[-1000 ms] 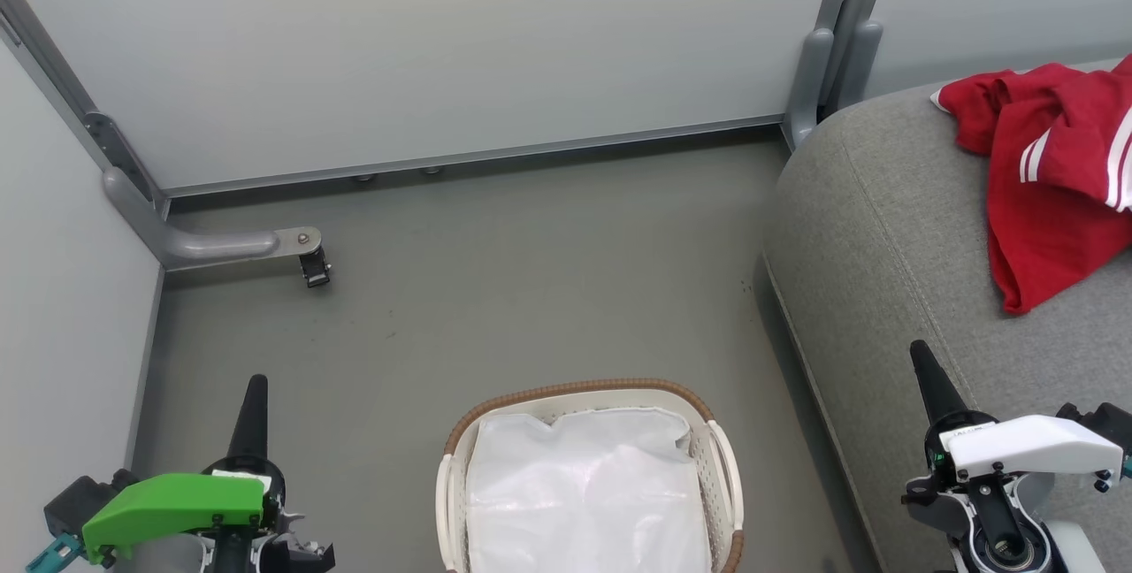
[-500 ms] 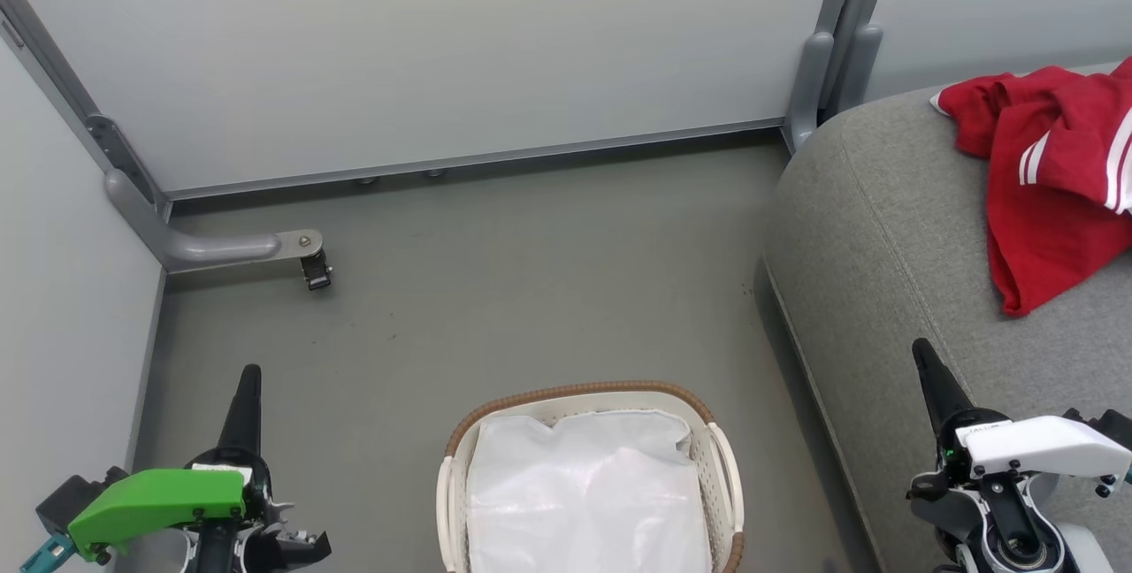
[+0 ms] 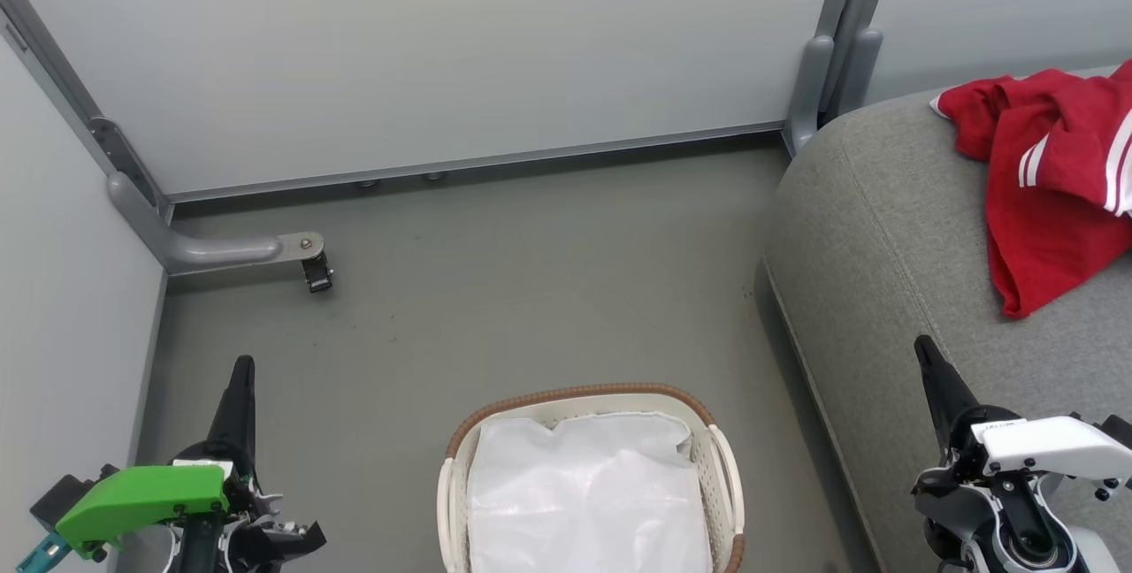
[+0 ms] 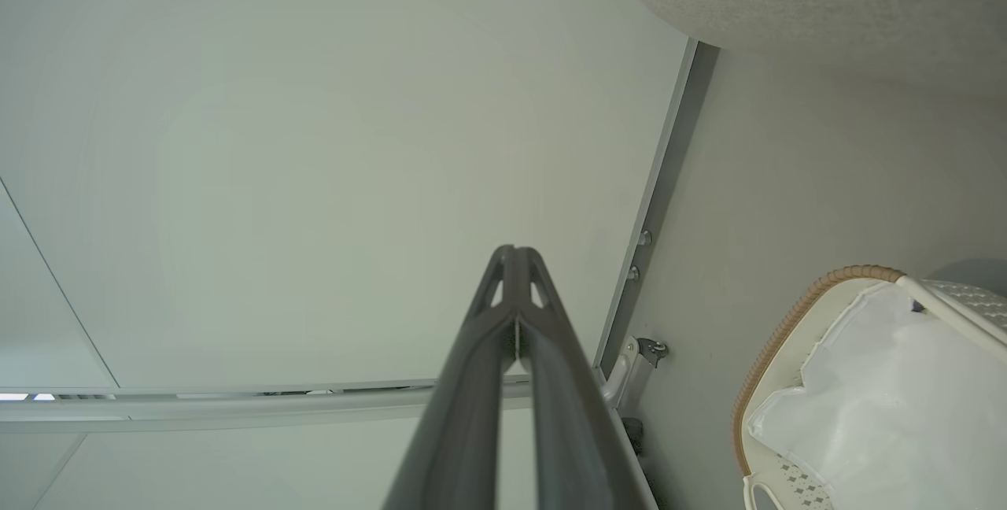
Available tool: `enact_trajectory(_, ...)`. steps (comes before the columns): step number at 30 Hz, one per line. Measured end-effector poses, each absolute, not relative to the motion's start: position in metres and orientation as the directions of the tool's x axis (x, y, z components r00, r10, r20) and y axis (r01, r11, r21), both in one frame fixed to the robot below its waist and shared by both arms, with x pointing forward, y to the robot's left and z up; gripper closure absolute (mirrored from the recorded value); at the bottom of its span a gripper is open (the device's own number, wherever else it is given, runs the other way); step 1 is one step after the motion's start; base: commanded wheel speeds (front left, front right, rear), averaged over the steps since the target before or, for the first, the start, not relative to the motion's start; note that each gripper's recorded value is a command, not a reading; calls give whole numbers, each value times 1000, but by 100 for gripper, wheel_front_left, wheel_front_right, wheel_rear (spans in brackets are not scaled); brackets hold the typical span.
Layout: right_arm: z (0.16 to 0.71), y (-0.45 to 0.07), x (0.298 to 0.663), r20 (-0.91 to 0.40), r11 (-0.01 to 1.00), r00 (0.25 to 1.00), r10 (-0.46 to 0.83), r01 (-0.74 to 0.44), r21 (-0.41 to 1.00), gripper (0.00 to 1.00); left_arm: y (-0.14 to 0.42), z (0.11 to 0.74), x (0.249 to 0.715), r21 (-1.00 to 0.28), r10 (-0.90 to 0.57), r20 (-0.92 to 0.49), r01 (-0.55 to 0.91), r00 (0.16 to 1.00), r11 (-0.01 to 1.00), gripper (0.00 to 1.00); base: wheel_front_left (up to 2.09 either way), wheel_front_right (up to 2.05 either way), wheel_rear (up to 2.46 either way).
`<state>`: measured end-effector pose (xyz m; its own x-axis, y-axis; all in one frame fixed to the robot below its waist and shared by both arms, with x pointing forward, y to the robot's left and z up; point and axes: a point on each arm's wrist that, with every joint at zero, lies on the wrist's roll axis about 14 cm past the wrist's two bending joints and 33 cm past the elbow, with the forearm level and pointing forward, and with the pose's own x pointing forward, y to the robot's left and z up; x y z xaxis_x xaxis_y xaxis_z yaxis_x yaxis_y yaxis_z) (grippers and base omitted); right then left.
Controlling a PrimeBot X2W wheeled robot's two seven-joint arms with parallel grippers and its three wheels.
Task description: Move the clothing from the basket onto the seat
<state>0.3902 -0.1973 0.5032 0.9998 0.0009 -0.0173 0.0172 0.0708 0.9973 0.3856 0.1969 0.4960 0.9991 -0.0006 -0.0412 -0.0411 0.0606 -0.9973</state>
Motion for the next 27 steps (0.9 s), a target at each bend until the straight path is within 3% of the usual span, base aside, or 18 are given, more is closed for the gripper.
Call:
enact_trajectory(11, 507, -199, 390, -1, -4, 1000, 3, 1, 1000, 100, 199, 503, 387, -1000, -2, -14, -14, 1000, -3, 100, 0, 0, 0)
enact_trajectory(27, 507, -199, 390, 0, -5, 1000, 3, 0, 1000, 100, 199, 504, 388, -1000, -2, -11, -11, 1000, -5, 100, 0, 0, 0)
